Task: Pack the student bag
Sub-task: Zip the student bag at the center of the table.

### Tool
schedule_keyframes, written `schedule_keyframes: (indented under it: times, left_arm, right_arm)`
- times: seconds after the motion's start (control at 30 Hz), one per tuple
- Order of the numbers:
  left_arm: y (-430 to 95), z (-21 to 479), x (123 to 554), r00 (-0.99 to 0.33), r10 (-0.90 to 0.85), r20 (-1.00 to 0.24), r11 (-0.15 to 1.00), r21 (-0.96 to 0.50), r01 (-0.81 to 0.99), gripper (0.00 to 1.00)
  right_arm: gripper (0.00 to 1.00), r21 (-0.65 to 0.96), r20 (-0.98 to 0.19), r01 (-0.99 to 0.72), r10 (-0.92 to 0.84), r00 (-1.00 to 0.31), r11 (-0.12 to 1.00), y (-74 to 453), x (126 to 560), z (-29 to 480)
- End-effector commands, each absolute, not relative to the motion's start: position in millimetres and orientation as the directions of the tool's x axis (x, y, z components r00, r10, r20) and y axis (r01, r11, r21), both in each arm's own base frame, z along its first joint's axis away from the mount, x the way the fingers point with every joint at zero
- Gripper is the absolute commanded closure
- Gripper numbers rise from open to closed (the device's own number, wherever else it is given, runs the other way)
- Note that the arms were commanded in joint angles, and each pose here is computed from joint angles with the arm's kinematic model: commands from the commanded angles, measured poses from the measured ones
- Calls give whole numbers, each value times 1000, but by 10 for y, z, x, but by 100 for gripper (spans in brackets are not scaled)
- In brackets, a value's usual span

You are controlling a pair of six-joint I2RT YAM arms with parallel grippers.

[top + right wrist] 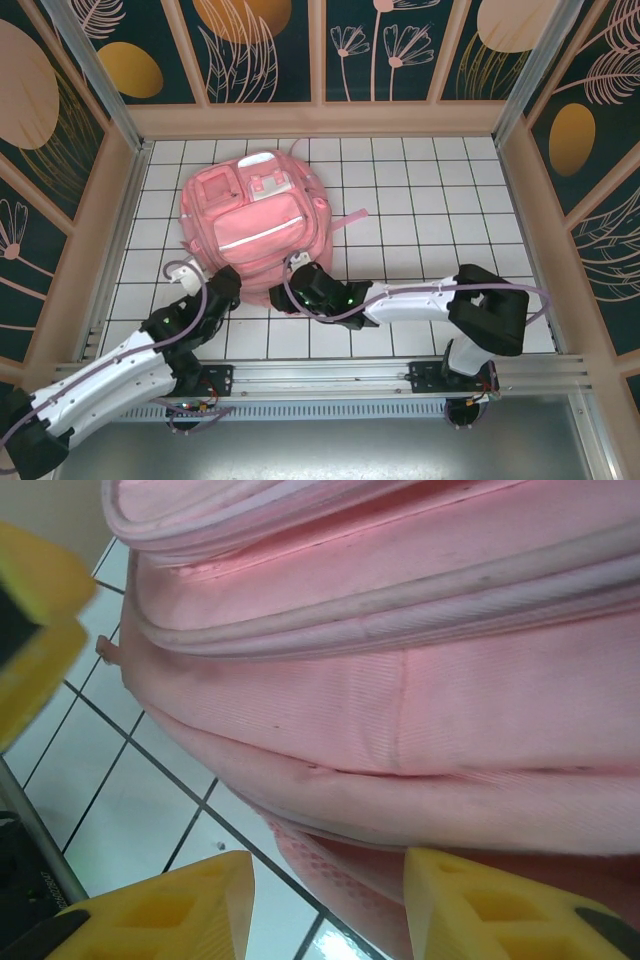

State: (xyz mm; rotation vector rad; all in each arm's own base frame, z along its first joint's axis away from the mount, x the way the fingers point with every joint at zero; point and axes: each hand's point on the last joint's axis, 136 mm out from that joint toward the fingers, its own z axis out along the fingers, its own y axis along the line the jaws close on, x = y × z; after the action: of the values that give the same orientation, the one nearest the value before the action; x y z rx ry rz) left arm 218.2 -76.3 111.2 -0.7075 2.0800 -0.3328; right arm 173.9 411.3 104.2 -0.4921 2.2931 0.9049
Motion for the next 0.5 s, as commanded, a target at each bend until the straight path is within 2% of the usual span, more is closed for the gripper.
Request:
schedule_keyframes:
  times: [0.0,0.1,0.3,0.43,0.47]
  left_arm:
    - [-860,1054,2296,-463,-594,-658,804,-498,-323,42]
    - [-945,1015,2405,-485,-601,-636,796,-529,-293,49]
    - [-1339,1079,2580,-578,-533,-618,823,-538,-183,69]
    - [-1501,1060,2646,-615,-511,-601,825,-544,-154,99]
    - [-1551,1065,2653,-622,-512,-593,817,-560,-140,100]
  right_arm:
    - [56,475,-680,-542,-102,-726,693,4223,1787,1068]
    - [56,455,-670,-504,-90,-737,734,4175,1902,987]
    - [56,454,-684,-474,-46,-728,755,4007,2039,1068]
    - [56,452,-688,-459,-28,-725,765,3876,2056,1097]
    - [55,453,-690,-455,-22,-723,767,3842,2060,1113]
